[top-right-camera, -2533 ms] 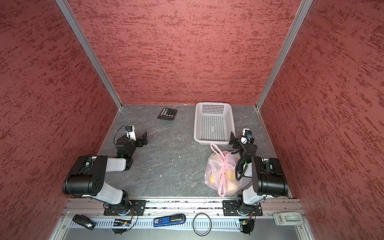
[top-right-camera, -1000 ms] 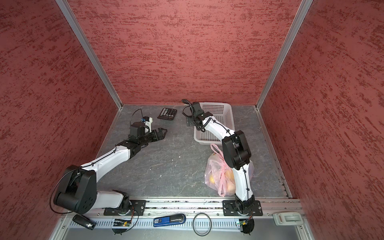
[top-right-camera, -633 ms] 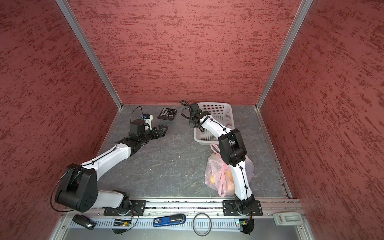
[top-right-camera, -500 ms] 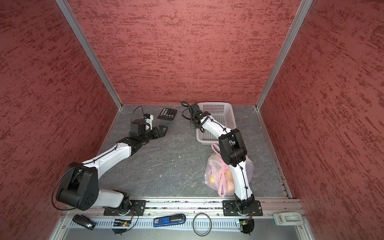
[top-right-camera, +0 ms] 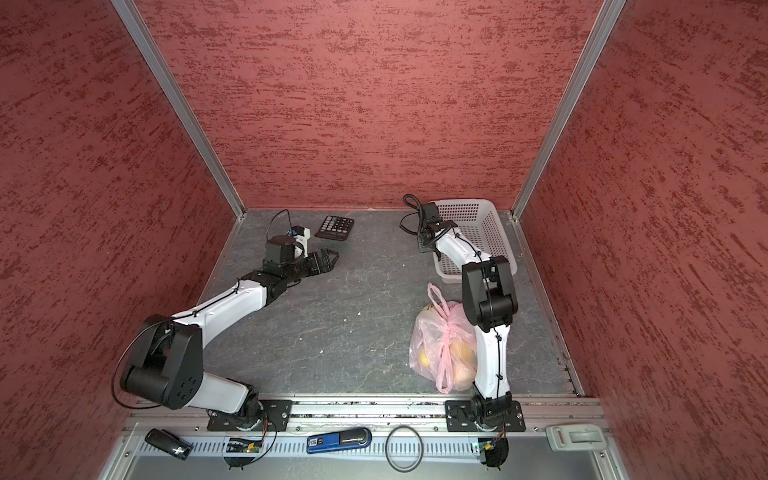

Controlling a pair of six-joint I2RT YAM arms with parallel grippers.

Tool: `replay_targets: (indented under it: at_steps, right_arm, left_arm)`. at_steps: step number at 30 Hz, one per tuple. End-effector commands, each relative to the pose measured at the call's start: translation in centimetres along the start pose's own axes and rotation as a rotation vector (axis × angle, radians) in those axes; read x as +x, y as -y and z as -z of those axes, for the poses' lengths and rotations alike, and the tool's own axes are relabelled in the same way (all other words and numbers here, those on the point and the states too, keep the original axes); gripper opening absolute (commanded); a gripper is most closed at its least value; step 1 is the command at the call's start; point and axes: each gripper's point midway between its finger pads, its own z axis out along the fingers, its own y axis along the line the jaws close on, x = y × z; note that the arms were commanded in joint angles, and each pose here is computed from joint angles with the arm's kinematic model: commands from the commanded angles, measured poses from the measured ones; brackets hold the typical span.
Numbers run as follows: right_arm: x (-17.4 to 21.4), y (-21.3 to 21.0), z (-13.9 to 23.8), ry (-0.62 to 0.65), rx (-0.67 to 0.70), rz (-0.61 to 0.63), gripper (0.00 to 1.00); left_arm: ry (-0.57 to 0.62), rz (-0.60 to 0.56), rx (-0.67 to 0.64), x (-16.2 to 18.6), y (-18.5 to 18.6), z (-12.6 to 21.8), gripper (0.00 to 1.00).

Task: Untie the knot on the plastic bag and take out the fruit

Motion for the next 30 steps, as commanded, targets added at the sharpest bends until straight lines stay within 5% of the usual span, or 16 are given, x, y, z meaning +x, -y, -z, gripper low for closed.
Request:
replay_targets:
  at_steps: [1, 5, 19, 30]
  right_arm:
    - [-0.4, 2.4, -0.5, 0.008, 0.056, 0.030, 0.08]
    - [-0.8, 3.4, -1.0, 0.009, 0.059, 0.035, 0.10]
    - [-1.7, 0.7, 4.5, 0.028, -0.133, -0.036, 0.57]
    - [6.5, -1.1, 15.2, -0.148, -0.261, -0.101, 0.75]
  left_arm:
    - [-0.006, -0.021, 0.014, -0.4, 0.6, -0.1, 0.98]
    - [-0.009, -0.027, 0.011, -0.6, 0.7, -0.1, 0.99]
    - [-0.054, -0.031, -0.090, -2.3, -0.1, -1.2, 0.99]
    - [-0.078, -0.018, -0.071, -1.2, 0.1, -1.9, 0.99]
